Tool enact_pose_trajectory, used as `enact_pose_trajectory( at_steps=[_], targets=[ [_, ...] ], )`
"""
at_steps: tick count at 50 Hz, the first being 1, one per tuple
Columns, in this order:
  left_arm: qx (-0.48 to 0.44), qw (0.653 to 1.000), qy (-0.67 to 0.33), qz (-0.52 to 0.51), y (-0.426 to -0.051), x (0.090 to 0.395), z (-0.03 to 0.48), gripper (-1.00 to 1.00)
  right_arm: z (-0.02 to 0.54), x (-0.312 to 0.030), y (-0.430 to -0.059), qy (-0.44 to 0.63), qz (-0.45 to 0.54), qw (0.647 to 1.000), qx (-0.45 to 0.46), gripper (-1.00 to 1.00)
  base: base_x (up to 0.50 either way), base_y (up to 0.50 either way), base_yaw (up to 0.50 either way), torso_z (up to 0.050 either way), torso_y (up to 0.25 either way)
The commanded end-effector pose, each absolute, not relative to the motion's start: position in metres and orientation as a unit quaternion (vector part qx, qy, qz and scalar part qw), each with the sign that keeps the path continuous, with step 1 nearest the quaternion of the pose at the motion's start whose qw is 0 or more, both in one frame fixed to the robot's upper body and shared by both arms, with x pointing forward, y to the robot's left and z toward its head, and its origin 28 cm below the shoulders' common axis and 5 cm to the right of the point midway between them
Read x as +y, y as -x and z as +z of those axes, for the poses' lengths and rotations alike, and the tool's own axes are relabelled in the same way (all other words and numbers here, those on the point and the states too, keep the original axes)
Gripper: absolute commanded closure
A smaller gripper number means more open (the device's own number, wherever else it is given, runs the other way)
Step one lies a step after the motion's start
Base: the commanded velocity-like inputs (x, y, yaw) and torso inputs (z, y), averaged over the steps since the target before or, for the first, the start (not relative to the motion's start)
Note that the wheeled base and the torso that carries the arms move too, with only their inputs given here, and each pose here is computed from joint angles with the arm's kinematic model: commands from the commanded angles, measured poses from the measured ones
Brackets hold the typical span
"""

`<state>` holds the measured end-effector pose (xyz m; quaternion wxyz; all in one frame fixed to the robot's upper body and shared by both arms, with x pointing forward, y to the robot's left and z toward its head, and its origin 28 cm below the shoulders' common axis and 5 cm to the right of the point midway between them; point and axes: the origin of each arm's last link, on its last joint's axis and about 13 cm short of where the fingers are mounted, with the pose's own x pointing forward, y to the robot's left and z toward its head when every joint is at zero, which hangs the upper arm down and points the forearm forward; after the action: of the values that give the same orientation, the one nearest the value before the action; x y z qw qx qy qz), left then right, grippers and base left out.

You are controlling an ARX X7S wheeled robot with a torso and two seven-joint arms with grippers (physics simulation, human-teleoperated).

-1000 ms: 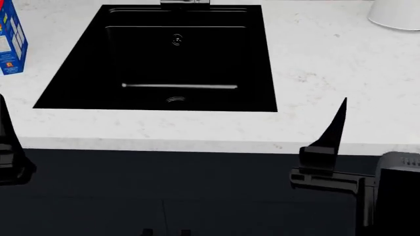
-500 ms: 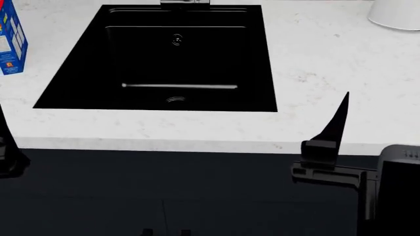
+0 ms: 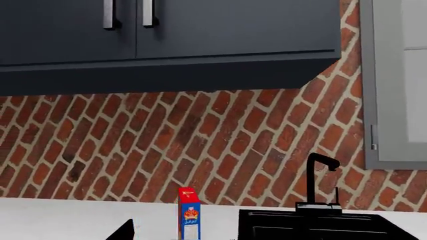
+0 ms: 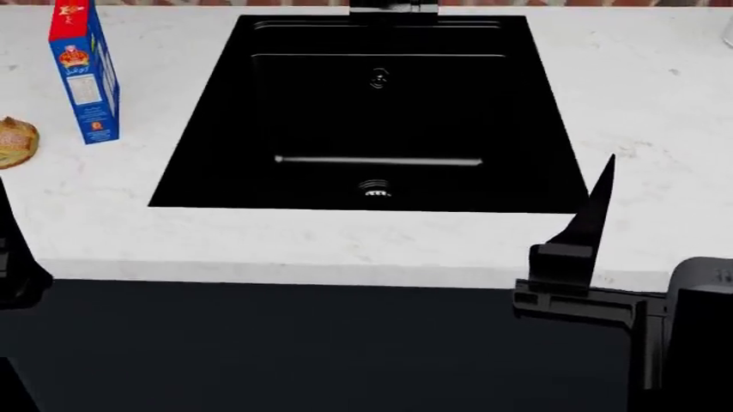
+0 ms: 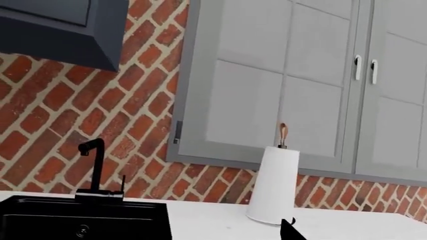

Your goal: Turn the sink spout to the right.

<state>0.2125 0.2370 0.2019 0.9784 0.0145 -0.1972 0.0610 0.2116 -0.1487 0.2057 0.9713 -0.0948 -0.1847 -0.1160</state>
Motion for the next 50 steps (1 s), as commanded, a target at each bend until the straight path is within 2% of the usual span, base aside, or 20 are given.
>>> enact_pose_trajectory(
  at_steps=[1, 23, 50],
  targets=[
    [-0.198, 0.978, -0.014, 0.060, -0.2134, 0.2369, 0.2009, -1.00, 0.2020, -0.1484, -0.2112, 0.093, -0.115, 0.972, -0.181, -1.00, 0.19, 0.41, 0.00, 0.000, 0.000],
    [-0.198, 0.979, -0.014, 0.053, -0.2139, 0.2353, 0.1984, -1.00, 0.1967, -0.1501, -0.2105, 0.087, -0.123, 0.974, -0.170, -1.00, 0.32, 0.26, 0.00, 0.000, 0.000],
    [-0.196, 0.979, -0.018, 0.047, -0.2146, 0.2330, 0.2010, -1.00, 0.1998, -0.1532, -0.2081, 0.086, -0.130, 0.973, -0.170, -1.00, 0.36, 0.02, 0.00, 0.000, 0.001]
  ],
)
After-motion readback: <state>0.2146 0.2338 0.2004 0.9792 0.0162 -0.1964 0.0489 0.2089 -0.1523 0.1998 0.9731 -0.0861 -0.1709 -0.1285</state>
